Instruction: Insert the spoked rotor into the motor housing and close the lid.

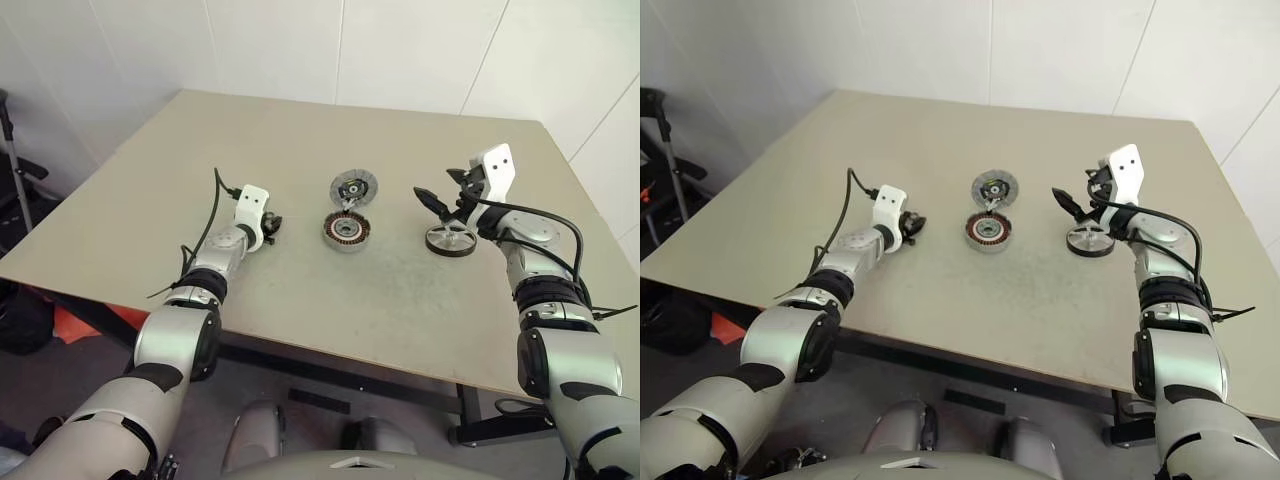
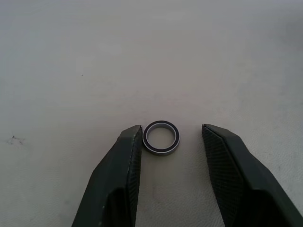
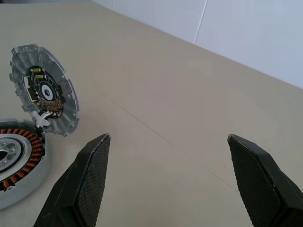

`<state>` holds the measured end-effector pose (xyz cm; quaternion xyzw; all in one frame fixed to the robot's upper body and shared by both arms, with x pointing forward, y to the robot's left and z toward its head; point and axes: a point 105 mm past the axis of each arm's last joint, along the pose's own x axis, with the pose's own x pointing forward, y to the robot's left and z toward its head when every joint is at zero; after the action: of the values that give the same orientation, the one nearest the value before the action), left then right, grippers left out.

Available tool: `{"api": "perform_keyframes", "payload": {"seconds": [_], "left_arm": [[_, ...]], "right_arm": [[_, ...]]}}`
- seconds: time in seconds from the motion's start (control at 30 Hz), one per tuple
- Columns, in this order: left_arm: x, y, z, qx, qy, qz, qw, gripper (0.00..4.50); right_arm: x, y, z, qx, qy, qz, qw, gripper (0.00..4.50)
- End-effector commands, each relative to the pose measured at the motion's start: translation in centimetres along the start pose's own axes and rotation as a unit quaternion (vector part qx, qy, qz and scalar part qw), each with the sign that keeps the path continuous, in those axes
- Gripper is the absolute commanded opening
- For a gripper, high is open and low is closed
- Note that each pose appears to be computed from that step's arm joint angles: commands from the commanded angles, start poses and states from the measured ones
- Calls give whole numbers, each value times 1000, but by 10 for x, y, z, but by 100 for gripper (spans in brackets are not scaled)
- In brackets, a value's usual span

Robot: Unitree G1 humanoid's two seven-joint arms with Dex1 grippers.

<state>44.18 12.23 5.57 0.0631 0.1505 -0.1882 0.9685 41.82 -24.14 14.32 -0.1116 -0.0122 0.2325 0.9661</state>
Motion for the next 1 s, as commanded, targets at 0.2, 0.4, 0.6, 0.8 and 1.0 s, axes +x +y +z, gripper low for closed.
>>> {"api": "perform_keyframes", "payload": {"seconds": [0.2,0.4,0.6,0.8,1.0], "left_arm": [[-1,8,7,1,-6,12,1000,223],[-2,10,5,-1,-2,20,1000,112],[-2,10,5,-1,-2,18,1000,83],[0,4,11,-5,-16,2,1000,83],[-1,-15,36,-12,-57,-68,996,83]], "right_arm": [[2,-11,22,-11,-37,-20,999,450],[3,-12,23,-13,-39,-26,999,450],[3,-12,23,-14,-39,-26,999,450],[4,-10,22,-14,-37,-22,999,450],[5,-8,21,-14,-35,-19,999,450]]}}
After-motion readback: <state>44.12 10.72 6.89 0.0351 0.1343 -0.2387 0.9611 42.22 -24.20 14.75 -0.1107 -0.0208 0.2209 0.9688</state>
